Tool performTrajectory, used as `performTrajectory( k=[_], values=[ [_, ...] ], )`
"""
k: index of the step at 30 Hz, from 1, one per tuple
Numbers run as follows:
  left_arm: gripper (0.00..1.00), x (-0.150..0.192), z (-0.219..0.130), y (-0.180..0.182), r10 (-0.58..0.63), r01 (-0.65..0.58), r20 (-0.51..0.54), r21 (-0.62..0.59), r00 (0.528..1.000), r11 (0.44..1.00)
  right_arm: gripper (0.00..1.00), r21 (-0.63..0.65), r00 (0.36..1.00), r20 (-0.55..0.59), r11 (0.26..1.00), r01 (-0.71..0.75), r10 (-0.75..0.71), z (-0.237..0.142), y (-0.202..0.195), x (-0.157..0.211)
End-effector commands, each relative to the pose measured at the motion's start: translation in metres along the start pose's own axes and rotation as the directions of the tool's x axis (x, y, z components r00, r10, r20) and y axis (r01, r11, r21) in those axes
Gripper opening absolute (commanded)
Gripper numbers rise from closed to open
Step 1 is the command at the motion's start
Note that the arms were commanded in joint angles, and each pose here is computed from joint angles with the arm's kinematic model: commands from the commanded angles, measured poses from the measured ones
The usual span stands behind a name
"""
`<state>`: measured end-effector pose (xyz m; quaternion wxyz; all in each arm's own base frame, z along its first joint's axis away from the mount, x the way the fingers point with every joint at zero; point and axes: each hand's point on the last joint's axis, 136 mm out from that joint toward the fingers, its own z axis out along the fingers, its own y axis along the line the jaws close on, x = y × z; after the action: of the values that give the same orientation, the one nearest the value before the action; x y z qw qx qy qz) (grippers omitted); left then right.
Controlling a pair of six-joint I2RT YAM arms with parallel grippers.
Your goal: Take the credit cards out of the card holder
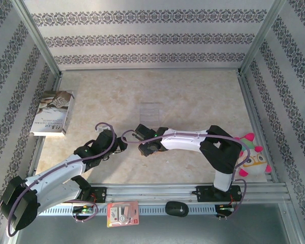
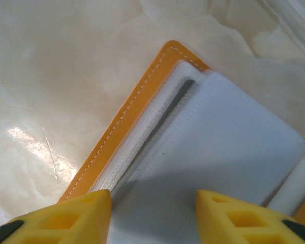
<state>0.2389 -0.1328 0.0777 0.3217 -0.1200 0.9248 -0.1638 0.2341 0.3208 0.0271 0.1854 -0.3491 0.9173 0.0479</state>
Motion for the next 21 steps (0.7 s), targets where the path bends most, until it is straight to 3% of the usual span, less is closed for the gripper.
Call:
performTrajectory(
  k=[1, 8, 16, 21],
  values=[
    [0.72, -0.003, 0.003, -0.007, -0.006, 0.005, 0.001, 0.038, 1.0, 0.999, 0.37, 0.041, 0.999, -0.05, 0.999, -0.013, 0.015, 0.012, -0.011, 0.018],
    [0.71, 0.0, 0.009, -0.021, -0.004, 0.005, -0.013, 0.114, 1.0, 0.994, 0.13, 0.007, 0.997, 0.002, 0.997, -0.078, 0.078, 0.007, -0.019, 0.01],
    [0.68, 0.005, 0.023, -0.045, 0.027, -0.016, -0.057, 0.183, 0.998, 0.983, 0.11, -0.035, 0.981, 0.046, 0.982, -0.186, 0.188, 0.001, -0.029, 0.009],
    [0.66, 0.005, 0.034, -0.06, 0.063, -0.048, -0.069, 0.201, 0.996, 0.978, 0.0, -0.163, 0.946, 0.075, 0.939, -0.302, 0.317, -0.006, -0.029, 0.006]
  ],
)
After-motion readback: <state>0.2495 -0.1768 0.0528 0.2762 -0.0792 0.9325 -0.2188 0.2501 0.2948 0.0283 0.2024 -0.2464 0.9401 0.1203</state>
